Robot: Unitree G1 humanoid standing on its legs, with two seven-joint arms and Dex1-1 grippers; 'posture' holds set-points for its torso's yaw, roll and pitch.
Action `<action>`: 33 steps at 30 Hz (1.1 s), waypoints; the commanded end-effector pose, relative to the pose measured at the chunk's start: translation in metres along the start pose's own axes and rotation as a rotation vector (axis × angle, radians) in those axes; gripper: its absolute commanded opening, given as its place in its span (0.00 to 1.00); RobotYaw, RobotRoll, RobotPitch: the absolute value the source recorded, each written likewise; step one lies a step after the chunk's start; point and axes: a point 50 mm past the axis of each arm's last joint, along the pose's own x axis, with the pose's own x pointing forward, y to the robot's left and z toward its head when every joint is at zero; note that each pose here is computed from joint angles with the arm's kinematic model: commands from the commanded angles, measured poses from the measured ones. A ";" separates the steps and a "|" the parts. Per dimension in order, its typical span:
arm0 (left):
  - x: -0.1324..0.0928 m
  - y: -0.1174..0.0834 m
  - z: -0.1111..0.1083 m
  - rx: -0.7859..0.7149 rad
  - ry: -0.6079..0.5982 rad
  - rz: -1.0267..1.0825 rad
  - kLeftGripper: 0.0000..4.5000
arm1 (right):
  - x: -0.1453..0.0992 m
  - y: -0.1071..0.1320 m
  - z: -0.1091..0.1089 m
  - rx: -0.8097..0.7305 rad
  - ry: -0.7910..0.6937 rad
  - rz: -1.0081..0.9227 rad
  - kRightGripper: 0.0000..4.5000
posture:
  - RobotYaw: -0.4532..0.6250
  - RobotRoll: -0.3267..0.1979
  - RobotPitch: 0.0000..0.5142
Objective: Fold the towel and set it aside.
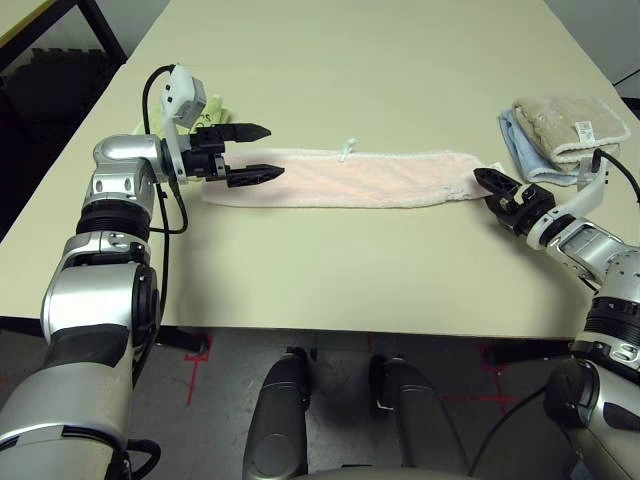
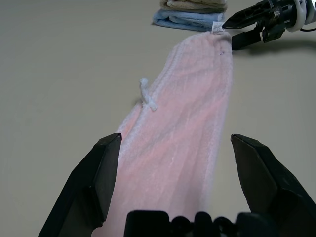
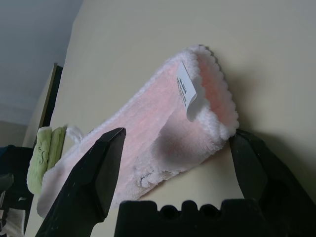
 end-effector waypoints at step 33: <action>-0.002 -0.004 -0.005 -0.024 0.036 -0.051 1.00 | -0.057 -0.040 0.026 -0.056 -0.096 -0.171 0.01 | 0.45 0.62 0.38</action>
